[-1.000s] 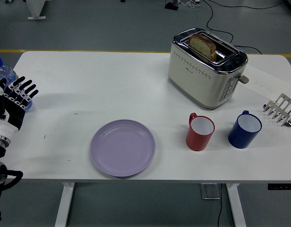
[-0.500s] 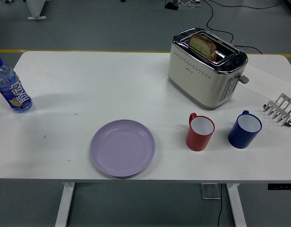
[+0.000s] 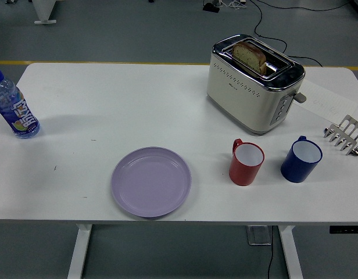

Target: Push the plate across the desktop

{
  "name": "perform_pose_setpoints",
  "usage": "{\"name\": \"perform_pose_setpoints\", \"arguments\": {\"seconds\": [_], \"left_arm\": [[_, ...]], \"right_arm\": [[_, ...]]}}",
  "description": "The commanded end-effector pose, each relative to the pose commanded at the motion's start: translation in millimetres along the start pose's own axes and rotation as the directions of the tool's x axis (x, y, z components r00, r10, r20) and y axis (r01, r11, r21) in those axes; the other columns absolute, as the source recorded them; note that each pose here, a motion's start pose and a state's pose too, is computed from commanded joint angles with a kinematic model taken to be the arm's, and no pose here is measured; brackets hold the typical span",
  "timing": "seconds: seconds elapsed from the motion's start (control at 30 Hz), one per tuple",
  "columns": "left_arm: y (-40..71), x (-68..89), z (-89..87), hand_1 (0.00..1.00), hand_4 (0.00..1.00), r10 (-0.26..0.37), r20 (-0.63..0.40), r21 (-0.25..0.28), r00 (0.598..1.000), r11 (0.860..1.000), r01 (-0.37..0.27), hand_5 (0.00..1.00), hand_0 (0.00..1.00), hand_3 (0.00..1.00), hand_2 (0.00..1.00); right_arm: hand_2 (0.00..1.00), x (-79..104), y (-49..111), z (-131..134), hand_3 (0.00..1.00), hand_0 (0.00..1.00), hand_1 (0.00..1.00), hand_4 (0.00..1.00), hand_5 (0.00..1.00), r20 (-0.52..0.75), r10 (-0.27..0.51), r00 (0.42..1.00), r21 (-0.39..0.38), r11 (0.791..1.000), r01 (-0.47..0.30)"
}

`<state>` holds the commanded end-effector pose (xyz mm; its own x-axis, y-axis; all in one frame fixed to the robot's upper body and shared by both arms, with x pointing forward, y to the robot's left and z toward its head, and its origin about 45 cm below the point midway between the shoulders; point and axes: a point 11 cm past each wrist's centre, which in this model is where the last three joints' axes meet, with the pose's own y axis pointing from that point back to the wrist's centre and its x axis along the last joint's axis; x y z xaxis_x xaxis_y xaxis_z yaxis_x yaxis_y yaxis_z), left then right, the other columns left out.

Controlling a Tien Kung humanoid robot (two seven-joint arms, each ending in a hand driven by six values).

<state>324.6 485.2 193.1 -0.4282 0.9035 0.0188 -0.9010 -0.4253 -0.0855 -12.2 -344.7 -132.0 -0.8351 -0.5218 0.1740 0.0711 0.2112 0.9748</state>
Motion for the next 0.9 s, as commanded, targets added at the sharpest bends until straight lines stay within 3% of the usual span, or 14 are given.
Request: {"name": "perform_pose_setpoints", "arguments": {"seconds": [0.37,0.4,0.57,0.6,0.9], "left_arm": [[9.0,-5.2,-14.2,0.912,0.542,-0.048,0.003,0.048,0.999,0.998,0.047,0.998,0.893,0.877,0.929],[9.7,-5.5,-15.0,0.858,0.540,-0.051,0.003,0.050,0.999,0.997,0.050,0.998,0.845,0.791,0.844],[20.2,-10.3,-30.5,0.858,0.540,-0.091,0.007,0.104,0.996,0.991,0.089,0.998,0.845,0.791,0.844],[22.7,-11.2,-33.8,0.843,0.539,-0.097,0.010,0.114,0.995,0.989,0.095,0.998,0.833,0.753,0.812],[32.1,-16.8,-44.2,0.837,0.549,-0.136,0.037,0.148,0.990,0.981,0.129,0.998,0.826,0.743,0.803]], "right_arm": [[0.608,-0.3,0.1,-1,0.622,0.592,0.523,0.373,0.574,-0.003,-0.001,1.000,0.003,1.000,0.001],[0.608,-0.3,0.1,-1,0.622,0.591,0.523,0.372,0.573,-0.003,0.000,1.000,0.003,1.000,0.000],[0.608,-0.4,0.1,-1,0.622,0.591,0.523,0.372,0.573,-0.003,0.000,1.000,0.003,1.000,0.000],[0.608,-0.4,0.1,0,0.622,0.591,0.523,0.371,0.573,-0.003,0.001,1.000,0.002,1.000,-0.001],[0.608,-0.6,0.1,1,0.623,0.592,0.523,0.371,0.572,-0.003,0.002,1.000,-0.002,1.000,-0.002]]}}
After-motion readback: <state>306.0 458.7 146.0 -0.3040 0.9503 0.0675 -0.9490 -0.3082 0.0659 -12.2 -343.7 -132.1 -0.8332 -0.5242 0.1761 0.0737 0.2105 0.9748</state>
